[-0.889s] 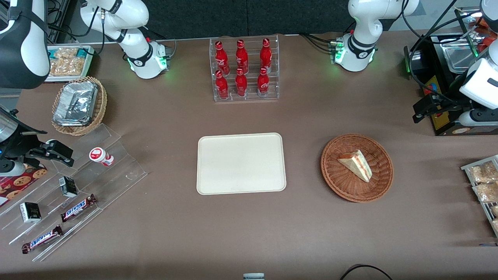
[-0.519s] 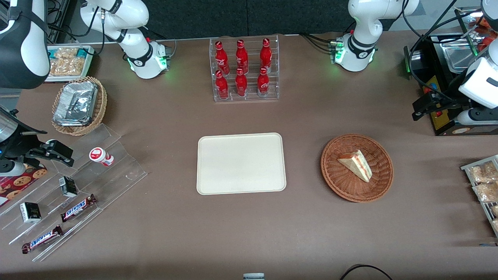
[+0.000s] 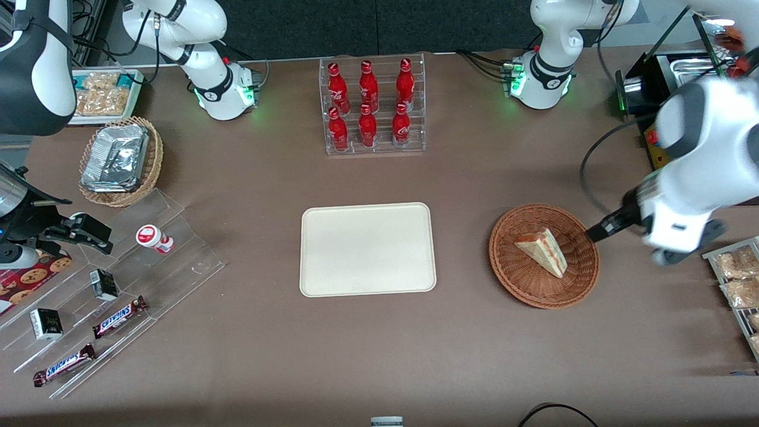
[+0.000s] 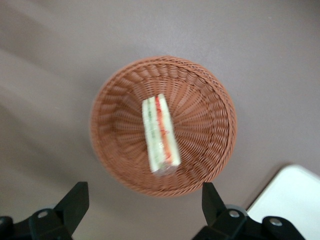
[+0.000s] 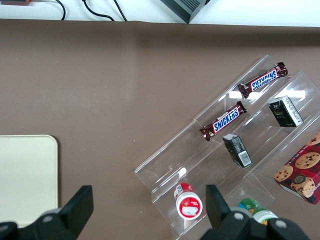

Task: Place sandwich from basket to tray
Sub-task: 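Lower the left gripper and grasp the wrapped sandwich wedge upright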

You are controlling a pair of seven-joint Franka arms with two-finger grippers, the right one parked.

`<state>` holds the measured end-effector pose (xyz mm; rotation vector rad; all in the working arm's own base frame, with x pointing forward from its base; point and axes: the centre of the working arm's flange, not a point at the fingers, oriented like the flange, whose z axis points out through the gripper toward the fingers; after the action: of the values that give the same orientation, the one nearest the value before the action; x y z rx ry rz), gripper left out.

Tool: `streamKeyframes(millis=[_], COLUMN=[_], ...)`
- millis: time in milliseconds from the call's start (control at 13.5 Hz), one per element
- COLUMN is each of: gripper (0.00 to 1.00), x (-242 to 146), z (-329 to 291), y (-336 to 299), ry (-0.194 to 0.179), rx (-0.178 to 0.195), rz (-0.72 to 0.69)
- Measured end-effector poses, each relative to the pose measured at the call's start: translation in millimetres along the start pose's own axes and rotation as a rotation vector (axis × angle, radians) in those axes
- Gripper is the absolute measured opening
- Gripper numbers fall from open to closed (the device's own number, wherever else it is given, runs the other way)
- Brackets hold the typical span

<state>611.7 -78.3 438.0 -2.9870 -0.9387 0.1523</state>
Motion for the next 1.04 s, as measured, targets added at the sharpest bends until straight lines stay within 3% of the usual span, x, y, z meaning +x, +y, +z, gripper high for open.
streamKeyframes(millis=[222,444,815,1037], gripper=[1.00,1.00,1.00,0.66], x=[-5,-10,-27,-30], z=[71,135,201,218], y=[27,25,-1,-5], ry=[0.000,0.033,0.068,0.068], rx=[0.010,0.026,-0.014,-0.018], rz=[-0.126,-0.187,-0.205,-0.211])
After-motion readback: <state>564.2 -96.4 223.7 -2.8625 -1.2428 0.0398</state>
